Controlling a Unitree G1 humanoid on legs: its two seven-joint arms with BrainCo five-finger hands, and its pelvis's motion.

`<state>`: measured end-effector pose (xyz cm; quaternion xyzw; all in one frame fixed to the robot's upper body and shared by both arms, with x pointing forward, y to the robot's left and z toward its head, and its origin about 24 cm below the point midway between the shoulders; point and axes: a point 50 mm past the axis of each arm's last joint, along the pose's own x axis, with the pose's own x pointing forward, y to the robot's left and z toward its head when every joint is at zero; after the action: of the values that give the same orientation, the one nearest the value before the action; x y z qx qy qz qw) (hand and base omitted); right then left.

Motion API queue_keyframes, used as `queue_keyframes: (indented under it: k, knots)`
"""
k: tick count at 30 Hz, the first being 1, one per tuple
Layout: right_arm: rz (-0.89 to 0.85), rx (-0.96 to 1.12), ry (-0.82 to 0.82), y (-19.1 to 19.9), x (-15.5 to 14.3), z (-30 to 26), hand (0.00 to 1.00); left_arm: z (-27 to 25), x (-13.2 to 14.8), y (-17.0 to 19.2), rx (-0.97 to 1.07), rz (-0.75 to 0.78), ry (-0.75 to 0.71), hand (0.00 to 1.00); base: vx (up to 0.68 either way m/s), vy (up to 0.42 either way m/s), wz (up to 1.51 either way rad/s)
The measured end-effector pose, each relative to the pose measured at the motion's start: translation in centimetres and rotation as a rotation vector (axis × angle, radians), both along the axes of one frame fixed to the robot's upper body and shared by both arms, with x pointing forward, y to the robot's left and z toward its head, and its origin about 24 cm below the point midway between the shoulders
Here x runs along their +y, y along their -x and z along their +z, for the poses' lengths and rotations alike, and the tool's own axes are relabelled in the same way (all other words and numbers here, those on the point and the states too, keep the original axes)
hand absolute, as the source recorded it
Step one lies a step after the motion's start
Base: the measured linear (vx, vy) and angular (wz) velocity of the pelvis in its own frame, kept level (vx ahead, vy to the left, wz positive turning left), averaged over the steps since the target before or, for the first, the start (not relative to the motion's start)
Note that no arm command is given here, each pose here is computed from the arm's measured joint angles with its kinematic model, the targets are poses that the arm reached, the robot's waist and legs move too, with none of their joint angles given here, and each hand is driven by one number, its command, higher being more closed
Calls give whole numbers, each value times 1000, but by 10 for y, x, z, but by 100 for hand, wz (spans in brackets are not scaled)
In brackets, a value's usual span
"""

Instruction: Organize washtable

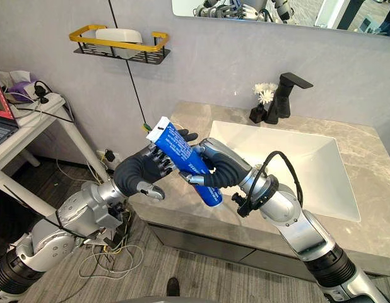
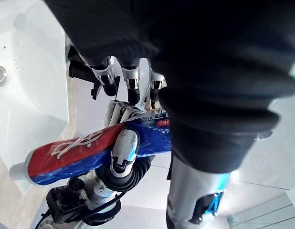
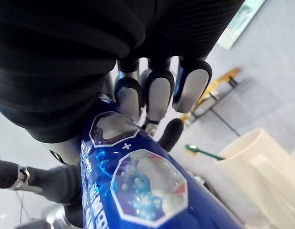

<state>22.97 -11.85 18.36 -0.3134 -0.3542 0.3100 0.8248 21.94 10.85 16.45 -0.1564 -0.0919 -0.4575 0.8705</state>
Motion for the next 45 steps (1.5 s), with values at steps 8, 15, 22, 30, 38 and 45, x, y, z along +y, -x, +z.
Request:
queue_keyframes:
  k: [8,15,22,30,38,45]
  knots:
    - [6,23,-37,0,6,-2,100,2,-13,-9,-1,5,26,0,0,0,0]
    - [72,38,-44,6,17,-4,100,11,-24,-14,-48,6,42,0,0,0,0]
    - [77,49,-63,6,20,-5,100,18,-28,-18,-90,8,34,0,0,0,0]
    - [67,148,-52,5,20,-24,100,21,-34,-19,-109,-8,47,100,0,0,0]
    - [73,158,-54,5,21,-26,100,21,-35,-19,-107,-9,53,100,0,0,0]
    - [85,169,-55,6,23,-28,100,21,-36,-19,-106,-11,57,100,0,0,0]
